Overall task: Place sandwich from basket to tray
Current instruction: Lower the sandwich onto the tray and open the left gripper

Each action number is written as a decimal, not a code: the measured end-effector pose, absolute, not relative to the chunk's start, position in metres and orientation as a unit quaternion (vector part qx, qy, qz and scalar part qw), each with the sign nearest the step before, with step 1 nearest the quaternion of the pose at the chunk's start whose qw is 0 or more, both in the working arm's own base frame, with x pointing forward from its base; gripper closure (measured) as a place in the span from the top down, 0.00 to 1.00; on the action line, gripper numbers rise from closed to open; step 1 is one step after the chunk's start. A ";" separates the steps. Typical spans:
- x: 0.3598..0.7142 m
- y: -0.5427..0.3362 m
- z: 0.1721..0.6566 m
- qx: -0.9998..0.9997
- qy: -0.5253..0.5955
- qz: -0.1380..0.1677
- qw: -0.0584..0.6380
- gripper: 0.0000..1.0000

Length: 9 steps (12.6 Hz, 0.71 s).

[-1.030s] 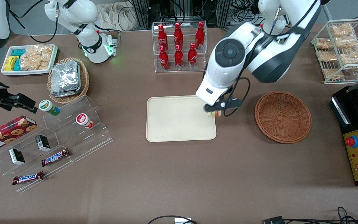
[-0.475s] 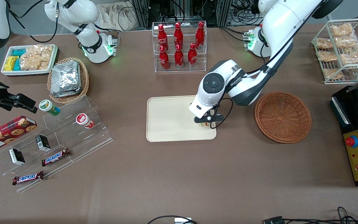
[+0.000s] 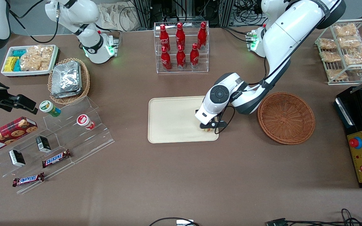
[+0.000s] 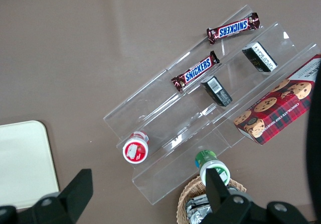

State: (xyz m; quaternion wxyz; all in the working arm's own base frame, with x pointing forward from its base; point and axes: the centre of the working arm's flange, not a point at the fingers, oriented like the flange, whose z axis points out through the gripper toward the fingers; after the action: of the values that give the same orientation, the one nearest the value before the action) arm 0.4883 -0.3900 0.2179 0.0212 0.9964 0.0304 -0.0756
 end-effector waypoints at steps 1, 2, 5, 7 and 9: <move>0.488 -0.390 0.217 0.997 0.029 -0.075 0.020 0.22; 0.488 -0.390 0.217 0.997 0.029 -0.075 0.020 0.31; 0.488 -0.390 0.217 0.996 0.036 -0.075 0.019 0.63; 0.489 -0.391 0.220 0.996 0.043 -0.072 0.019 0.85; 0.489 -0.393 0.231 0.996 0.059 -0.071 0.010 1.00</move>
State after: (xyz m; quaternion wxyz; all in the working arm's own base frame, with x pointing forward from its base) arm 0.4886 -0.3925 0.2309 0.0105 0.9957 0.0593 -0.0705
